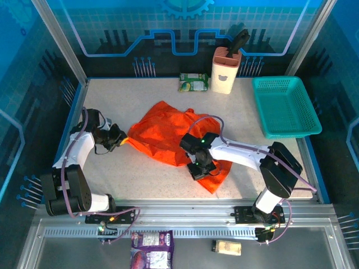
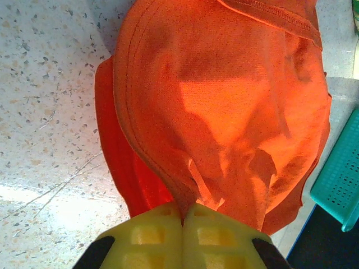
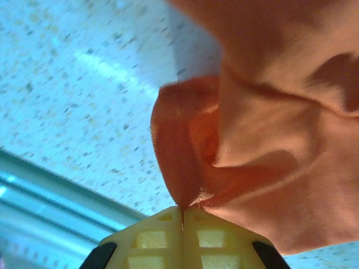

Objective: Fold the inside-out t-shirt

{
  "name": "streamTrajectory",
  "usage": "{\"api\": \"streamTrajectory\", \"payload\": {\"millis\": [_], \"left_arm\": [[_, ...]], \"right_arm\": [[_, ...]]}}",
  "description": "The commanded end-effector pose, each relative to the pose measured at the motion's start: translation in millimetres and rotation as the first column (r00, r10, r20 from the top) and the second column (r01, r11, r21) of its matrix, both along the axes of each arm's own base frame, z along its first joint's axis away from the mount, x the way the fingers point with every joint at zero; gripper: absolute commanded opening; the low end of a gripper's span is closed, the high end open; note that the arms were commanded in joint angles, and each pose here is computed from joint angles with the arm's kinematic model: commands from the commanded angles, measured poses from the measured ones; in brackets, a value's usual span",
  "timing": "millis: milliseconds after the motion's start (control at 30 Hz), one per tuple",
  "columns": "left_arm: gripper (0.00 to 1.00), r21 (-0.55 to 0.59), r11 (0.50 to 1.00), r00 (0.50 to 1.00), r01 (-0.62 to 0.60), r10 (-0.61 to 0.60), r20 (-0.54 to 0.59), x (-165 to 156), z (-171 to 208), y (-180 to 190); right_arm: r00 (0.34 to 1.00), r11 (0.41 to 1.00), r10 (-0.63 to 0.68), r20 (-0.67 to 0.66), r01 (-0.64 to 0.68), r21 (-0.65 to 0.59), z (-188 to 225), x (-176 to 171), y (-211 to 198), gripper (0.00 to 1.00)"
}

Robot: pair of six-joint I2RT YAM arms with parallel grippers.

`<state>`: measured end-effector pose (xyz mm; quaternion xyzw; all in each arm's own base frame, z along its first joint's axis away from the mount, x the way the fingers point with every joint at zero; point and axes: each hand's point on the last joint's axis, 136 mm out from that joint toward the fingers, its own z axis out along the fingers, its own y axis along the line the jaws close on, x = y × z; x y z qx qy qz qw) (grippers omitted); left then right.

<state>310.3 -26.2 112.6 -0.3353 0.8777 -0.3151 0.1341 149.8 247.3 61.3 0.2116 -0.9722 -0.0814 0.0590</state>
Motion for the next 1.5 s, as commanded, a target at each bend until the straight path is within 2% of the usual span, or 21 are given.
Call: {"api": "streamTrajectory", "payload": {"millis": [0, 67, 167, 267, 500, 567, 700, 867, 1100, 1300, 1467], "left_arm": [[0.0, 0.014, 1.0, 1.0, 0.018, -0.018, 0.004, 2.1, 3.3, -0.7], [0.0, 0.014, 1.0, 1.0, 0.018, -0.018, 0.004, 2.3, 2.6, -0.5], [0.0, 0.016, 1.0, 1.0, 0.02, -0.02, 0.002, 2.1, 2.7, -0.4], [0.0, 0.019, 1.0, 1.0, 0.02, -0.02, 0.006, 3.4, 4.6, 0.2], [0.0, 0.018, 1.0, 1.0, 0.022, -0.022, 0.01, 6.2, 6.1, 0.4], [0.0, 0.015, 1.0, 1.0, 0.023, -0.023, 0.01, 6.8, 6.1, 0.1], [0.0, 0.013, 1.0, 1.0, 0.028, -0.028, 0.008, 7.7, 5.5, -0.2], [0.0, 0.012, 0.999, 0.999, 0.033, -0.033, 0.005, 9.0, 4.9, -0.2], [0.0, 0.015, 0.999, 0.999, 0.037, -0.037, 0.006, 9.0, 4.8, -0.1], [0.0, 0.019, 0.999, 0.999, 0.035, -0.035, 0.003, 6.9, 4.3, 0.1], [0.0, 0.018, 0.999, 0.999, 0.033, -0.033, 0.001, 6.6, 3.5, 0.1]], "right_arm": [[0.992, 0.997, 0.036, -0.119, -0.028, 0.073, -4.6, -25.1, 10.6, 0.0], [0.992, 0.998, 0.026, -0.122, -0.019, 0.058, -8.0, -23.4, 10.3, 0.02], [0.995, 0.997, 0.007, -0.102, 0.001, 0.072, -0.9, -19.3, 13.1, 0.21], [0.996, 0.991, -0.039, -0.084, 0.049, 0.123, 12.2, -15.9, 13.9, 0.26], [0.952, 0.949, -0.297, -0.066, 0.302, 0.085, 8.3, -16.1, -38.4, 0.25], [0.92, 0.92, -0.383, -0.088, 0.388, 0.055, -2.1, -27.0, -58.9, 0.25], [0.866, 0.868, -0.478, -0.148, 0.491, 0.072, -17.0, -45.2, -71.2, 0.25], [0.815, 0.817, -0.509, -0.276, 0.559, 0.144, -32.9, -57.7, -55.2, 0.32], [0.792, 0.795, -0.549, -0.268, 0.593, 0.124, -45.2, -52.4, -57.0, 0.35], [0.781, 0.788, -0.569, -0.26, 0.607, 0.1, -52.8, -47.9, -60.2, 0.3], [0.782, 0.788, -0.574, -0.241, 0.608, 0.095, -52.6, -45.5, -64.4, 0.19]]}}
